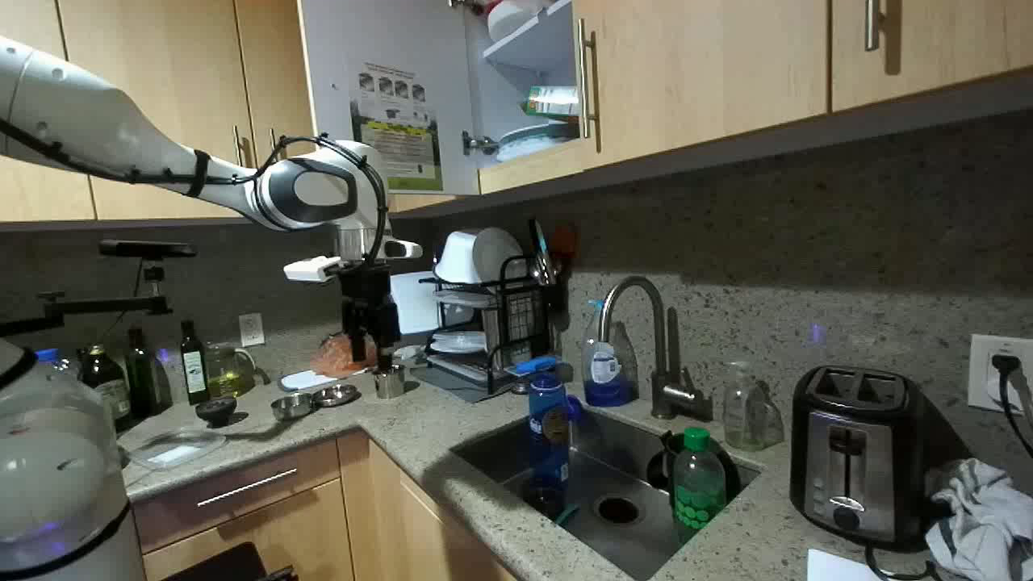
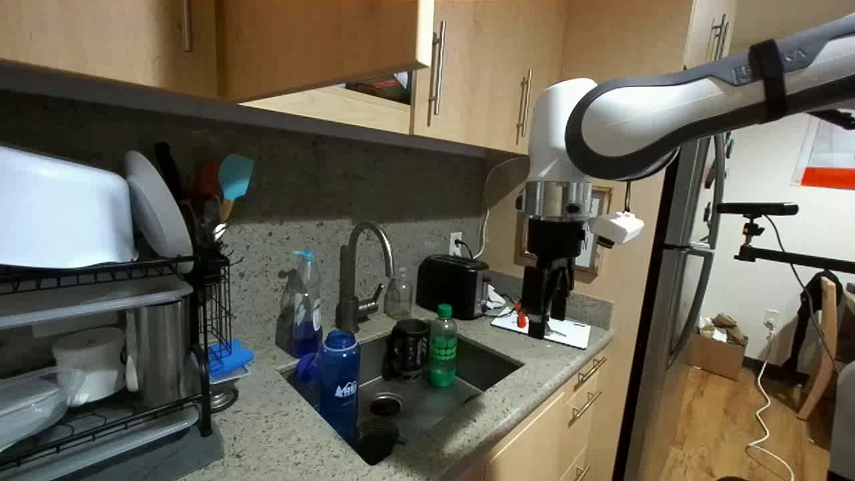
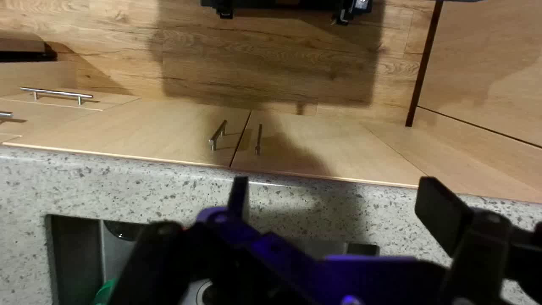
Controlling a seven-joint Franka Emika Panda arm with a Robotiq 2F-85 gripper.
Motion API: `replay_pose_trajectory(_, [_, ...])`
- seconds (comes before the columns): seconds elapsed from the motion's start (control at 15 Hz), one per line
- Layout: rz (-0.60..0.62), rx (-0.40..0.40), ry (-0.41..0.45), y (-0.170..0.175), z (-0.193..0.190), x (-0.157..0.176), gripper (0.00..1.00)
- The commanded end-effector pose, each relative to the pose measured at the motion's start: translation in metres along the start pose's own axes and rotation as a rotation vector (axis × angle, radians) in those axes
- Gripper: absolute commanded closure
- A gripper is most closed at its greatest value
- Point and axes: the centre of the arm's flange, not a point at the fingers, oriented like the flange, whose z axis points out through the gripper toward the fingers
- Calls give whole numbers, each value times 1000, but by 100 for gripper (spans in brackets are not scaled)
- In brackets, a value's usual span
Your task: Close the top cupboard door
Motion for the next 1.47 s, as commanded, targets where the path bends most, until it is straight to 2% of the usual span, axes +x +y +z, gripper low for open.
replay_pose_trajectory(0.0, [0, 0, 0, 0, 0, 0, 0])
replay_pose_trajectory(0.47, [0, 0, 0, 0, 0, 0, 0])
replay_pose_trajectory(0.6, [-27, -13, -8, -13, 2, 0, 0])
replay_pose_trajectory(1.07, [-299, -212, -31, -128, 4, -17, 0])
replay_pose_trajectory(1.4, [-440, -367, -25, -171, 6, -41, 0])
